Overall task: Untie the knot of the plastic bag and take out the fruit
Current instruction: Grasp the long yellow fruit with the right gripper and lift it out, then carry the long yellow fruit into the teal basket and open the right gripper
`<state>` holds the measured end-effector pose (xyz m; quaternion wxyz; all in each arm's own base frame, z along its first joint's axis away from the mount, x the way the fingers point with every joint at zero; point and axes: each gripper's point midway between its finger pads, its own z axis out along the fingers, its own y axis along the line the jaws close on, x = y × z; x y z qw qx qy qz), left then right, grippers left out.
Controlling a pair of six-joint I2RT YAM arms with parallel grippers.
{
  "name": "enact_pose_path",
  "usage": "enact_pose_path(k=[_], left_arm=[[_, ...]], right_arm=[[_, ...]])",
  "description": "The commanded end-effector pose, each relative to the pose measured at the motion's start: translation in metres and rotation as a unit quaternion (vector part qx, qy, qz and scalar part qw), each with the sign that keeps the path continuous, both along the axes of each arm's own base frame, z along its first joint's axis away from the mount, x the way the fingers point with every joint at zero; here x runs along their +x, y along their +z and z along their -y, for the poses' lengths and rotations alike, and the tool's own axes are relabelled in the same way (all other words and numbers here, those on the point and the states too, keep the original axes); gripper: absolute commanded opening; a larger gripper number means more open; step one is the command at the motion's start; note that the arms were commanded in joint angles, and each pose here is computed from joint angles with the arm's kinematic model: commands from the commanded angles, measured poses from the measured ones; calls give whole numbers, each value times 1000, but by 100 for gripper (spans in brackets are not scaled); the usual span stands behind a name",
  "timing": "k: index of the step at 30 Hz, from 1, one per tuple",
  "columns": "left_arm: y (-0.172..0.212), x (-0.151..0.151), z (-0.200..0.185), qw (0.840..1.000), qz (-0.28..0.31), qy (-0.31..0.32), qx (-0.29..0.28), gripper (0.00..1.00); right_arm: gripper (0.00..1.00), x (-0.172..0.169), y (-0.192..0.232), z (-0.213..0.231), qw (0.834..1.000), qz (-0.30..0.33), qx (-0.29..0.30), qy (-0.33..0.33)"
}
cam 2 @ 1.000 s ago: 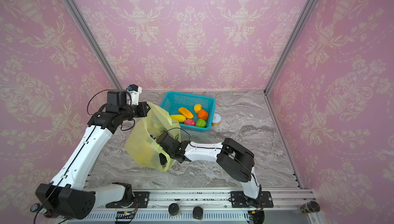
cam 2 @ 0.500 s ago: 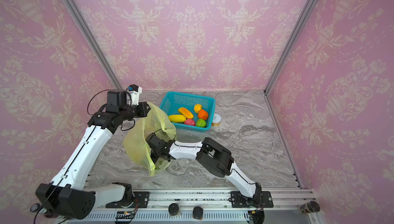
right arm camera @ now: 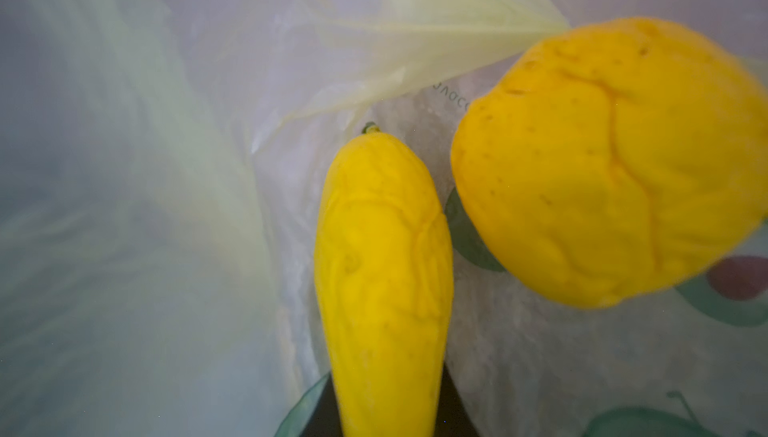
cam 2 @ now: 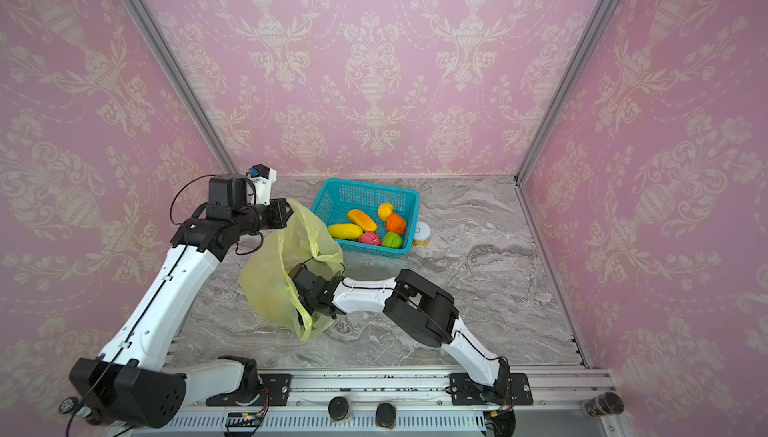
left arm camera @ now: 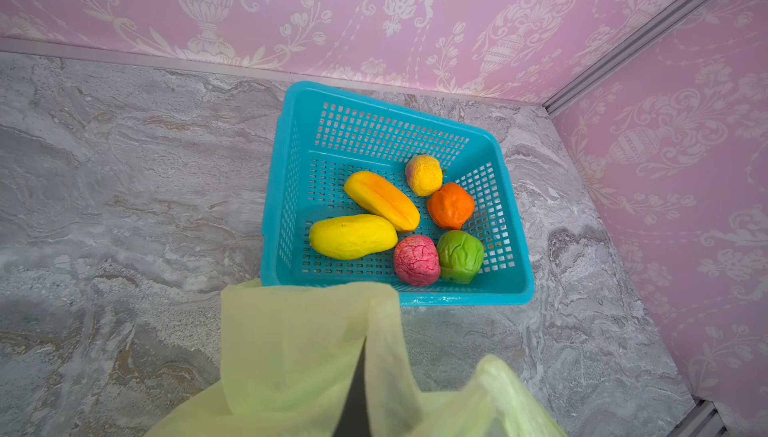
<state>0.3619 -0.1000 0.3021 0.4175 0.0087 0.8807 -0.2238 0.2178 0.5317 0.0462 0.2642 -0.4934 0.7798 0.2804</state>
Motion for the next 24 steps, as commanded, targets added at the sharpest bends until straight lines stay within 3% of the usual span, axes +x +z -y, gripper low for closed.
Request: enact_pose_path(k=[1,10,17,22,24], left_arm=[[-5,2,-7,1000,-8,9,5,0],[-9,6,-20,999,-13,35,16,0],[-14,6,-25,999,-19,43,21,0],[-18,9,-24,999,-28,42,18,0],[-17,8,-24,999,-27,41,17,0]], right_arm=[[7,-3,47,7,998,24,53,-13],[0,-9,86,71,993,56,81,-71],[0,-11,144,121,981,113,113,-110],[0,-3,196,171,961,161,155,-165],[0,12,212,201,944,183,173,-213]])
